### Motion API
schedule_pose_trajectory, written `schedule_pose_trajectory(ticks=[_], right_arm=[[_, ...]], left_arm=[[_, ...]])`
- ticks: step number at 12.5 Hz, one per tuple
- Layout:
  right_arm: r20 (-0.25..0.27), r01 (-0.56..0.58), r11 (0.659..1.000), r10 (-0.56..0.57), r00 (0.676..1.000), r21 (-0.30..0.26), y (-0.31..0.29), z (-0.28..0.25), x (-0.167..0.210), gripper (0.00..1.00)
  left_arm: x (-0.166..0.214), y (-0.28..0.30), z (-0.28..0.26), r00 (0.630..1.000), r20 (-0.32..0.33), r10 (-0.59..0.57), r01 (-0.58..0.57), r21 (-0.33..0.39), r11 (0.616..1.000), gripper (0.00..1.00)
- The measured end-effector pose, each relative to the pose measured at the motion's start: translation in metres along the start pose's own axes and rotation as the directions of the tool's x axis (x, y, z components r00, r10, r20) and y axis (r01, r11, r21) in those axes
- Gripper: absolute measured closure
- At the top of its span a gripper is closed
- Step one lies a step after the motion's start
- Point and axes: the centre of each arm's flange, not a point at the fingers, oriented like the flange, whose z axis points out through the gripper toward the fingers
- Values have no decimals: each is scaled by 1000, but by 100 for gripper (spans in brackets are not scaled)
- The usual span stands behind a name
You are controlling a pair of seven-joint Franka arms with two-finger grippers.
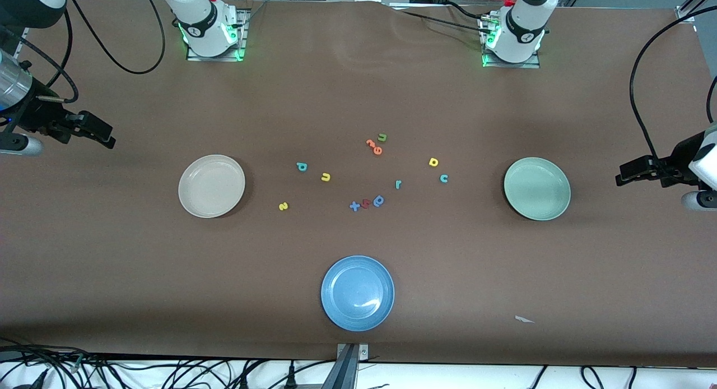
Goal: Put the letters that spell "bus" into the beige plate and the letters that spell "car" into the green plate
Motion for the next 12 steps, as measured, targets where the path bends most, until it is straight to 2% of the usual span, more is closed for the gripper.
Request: schedule_pose_trajectory(ticks=[2, 7, 9, 12], right_arm=[[4, 6, 1000, -6, 1000, 0, -3, 0, -1, 0], [68, 70, 998, -69, 995, -5, -49, 5, -16, 0], [93, 26, 1000, -25, 995, -14, -78, 10, -25, 0], [152, -20, 999, 25, 988, -38, -132, 51, -29, 0]], left_arm=[[0, 0, 0, 1000, 0, 0, 0, 0, 1000, 1], [1, -1, 4, 1000, 8, -1, 1, 0, 1000, 1], [3, -4, 10, 1000, 16, -6, 6, -1, 1000, 0], [4, -22, 18, 999, 30, -33, 33, -2, 999, 0]])
